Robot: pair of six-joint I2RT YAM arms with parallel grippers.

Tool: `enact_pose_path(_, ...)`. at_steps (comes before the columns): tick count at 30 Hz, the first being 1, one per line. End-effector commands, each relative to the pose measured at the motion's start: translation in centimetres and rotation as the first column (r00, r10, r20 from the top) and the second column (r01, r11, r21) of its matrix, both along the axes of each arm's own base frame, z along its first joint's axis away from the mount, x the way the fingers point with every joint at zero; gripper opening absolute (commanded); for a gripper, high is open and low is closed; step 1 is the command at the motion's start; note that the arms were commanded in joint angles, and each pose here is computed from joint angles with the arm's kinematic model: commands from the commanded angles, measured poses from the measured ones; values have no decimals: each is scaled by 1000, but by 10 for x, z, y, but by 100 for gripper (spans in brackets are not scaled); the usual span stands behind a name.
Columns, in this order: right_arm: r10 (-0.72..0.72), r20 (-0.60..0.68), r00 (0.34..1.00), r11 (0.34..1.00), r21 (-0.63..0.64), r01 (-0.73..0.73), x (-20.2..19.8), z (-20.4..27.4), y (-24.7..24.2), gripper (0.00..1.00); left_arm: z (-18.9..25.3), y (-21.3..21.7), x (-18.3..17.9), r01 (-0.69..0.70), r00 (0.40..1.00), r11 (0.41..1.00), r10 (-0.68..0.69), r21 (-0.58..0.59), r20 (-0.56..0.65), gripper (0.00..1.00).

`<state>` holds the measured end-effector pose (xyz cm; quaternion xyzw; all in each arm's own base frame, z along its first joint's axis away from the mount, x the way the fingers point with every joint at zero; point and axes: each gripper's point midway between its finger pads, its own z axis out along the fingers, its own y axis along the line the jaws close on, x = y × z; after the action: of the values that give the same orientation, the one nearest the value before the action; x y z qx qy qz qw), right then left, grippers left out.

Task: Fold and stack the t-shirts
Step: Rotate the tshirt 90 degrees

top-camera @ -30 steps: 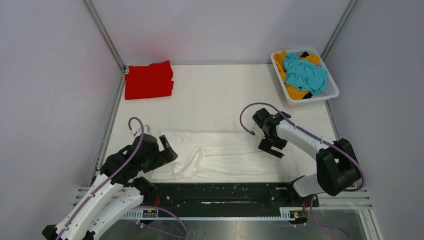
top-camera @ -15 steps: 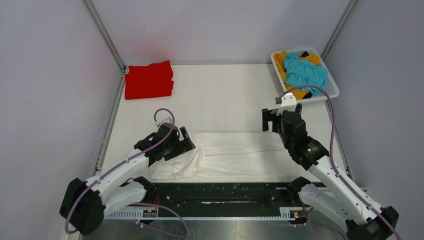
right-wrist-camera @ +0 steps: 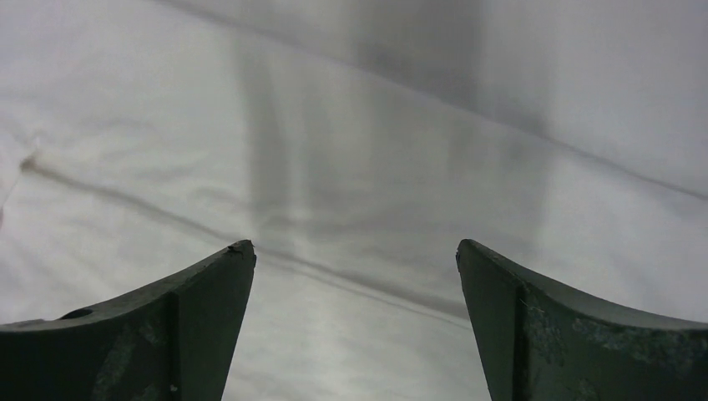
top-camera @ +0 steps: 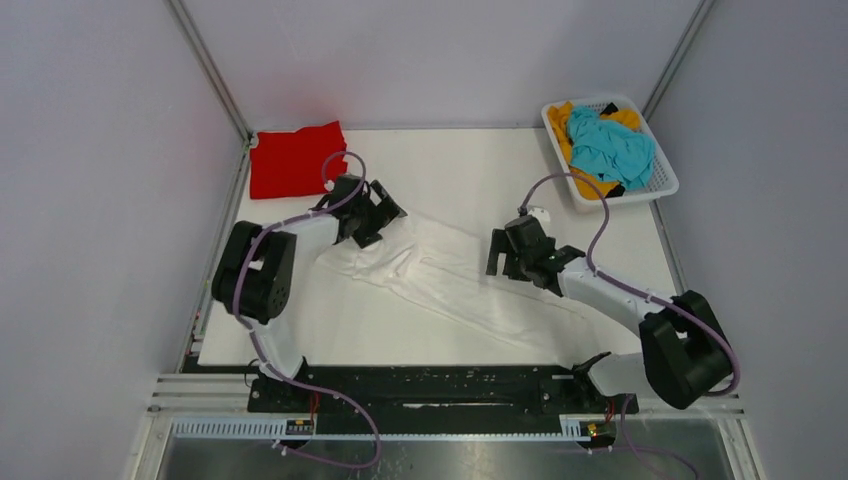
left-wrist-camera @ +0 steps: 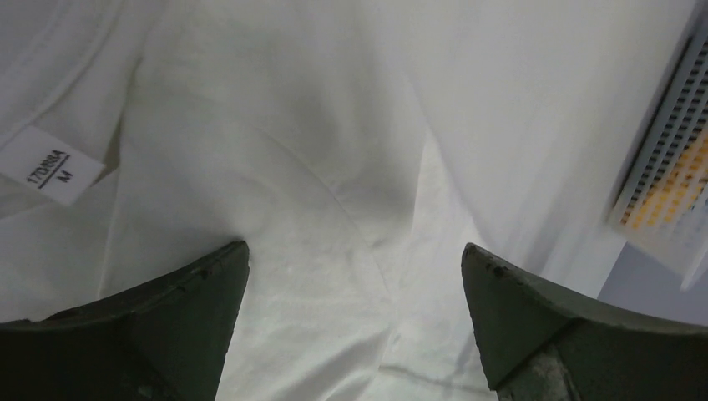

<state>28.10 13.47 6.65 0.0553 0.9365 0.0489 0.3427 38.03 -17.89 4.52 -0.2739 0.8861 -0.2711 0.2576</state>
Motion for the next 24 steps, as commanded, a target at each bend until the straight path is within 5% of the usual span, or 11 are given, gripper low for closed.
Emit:
enact_pose_path(1,16,-129,992,973,230,14,-9,-33,44,100,3,-18,76,17,999,1000,-17,1,33,99)
enact_pose_path(7,138,-238,961,950,308,-60,-25,-55,84,99,18,-76,188,92,991,985,-75,-149,112,99)
enact_pose_path(13,389,-208,898,867,411,-281,-53,-46,169,99,42,-150,265,233,951,873,-113,-429,286,99)
enact_pose_path(18,501,-129,856,810,417,-412,-57,-16,202,100,47,-149,284,158,936,891,2,-426,352,99)
enact_pose_path(24,436,81,896,805,411,-428,-44,35,189,100,127,-171,265,326,858,851,-84,-412,506,99)
